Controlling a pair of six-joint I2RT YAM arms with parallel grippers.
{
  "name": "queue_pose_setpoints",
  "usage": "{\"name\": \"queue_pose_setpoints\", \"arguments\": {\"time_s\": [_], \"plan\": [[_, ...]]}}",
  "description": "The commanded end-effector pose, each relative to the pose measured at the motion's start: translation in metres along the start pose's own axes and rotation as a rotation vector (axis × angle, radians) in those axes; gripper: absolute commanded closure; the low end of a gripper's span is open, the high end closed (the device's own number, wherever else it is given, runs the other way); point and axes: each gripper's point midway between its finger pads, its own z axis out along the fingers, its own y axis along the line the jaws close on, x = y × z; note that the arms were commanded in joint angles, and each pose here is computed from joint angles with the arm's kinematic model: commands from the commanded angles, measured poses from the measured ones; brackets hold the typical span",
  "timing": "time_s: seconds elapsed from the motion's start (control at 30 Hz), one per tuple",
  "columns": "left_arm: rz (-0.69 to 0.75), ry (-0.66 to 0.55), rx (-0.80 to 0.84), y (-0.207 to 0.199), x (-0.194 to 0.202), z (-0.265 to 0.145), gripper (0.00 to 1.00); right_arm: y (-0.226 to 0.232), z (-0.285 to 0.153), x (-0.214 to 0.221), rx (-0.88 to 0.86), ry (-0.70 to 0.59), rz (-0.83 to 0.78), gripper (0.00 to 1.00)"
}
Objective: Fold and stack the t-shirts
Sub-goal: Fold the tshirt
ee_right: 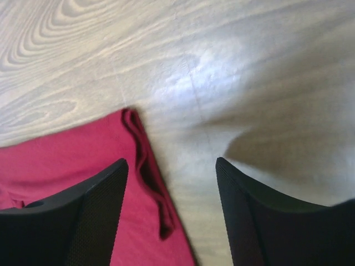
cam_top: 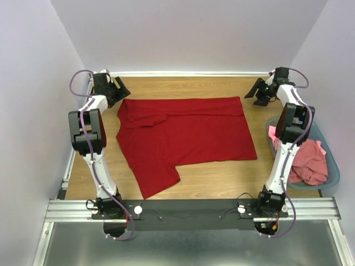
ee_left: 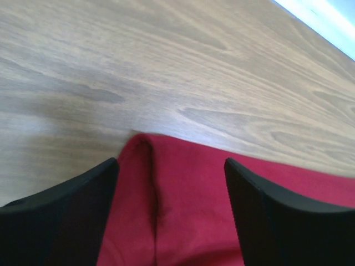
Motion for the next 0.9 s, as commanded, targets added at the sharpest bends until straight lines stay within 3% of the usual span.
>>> {"name": "queue_pose_setpoints", "arguments": {"time_s": [0.0, 0.07, 0.2, 0.23, 0.3, 0.33, 0.37, 0.5, 0.63, 0.87], "plan": [[0.018, -0.095, 0.015, -0.026, -0.041, -0.056, 0.07, 0.036, -0.047, -0.016, 0.014, -0.091, -0.090, 0.26], [0.007, -0.113, -0.001, -0.030, -0.041, -0.072, 0.02, 0.042, -0.051, -0.001, 0.027, -0.076, -0.119, 0.26], [-0.028, -0.187, -0.063, -0.047, -0.037, -0.124, 0.02, 0.080, -0.065, 0.030, 0.051, -0.074, -0.241, 0.26], [-0.031, -0.143, -0.067, -0.052, -0.009, -0.125, 0.02, 0.085, -0.067, 0.038, 0.053, -0.069, -0.259, 0.26], [-0.076, -0.156, -0.014, -0.076, 0.008, -0.146, 0.02, 0.106, -0.073, 0.064, 0.043, -0.049, -0.316, 0.25], [-0.109, -0.104, -0.027, -0.067, 0.040, -0.144, 0.02, 0.113, -0.077, 0.072, 0.031, -0.044, -0.330, 0.24], [-0.142, -0.090, 0.047, -0.094, 0.058, -0.147, 0.02, 0.128, -0.087, 0.080, 0.001, -0.053, -0.354, 0.20], [-0.267, -0.083, 0.159, -0.115, 0.107, -0.160, 0.02, 0.135, -0.105, 0.117, -0.029, -0.035, -0.357, 0.12], [-0.272, -0.110, 0.174, -0.132, 0.114, -0.152, 0.11, 0.138, -0.128, 0.139, -0.060, -0.038, -0.365, 0.09], [-0.351, -0.062, 0.089, -0.126, 0.136, -0.125, 0.12, 0.132, -0.157, 0.159, -0.072, -0.059, -0.370, 0.09]]}}
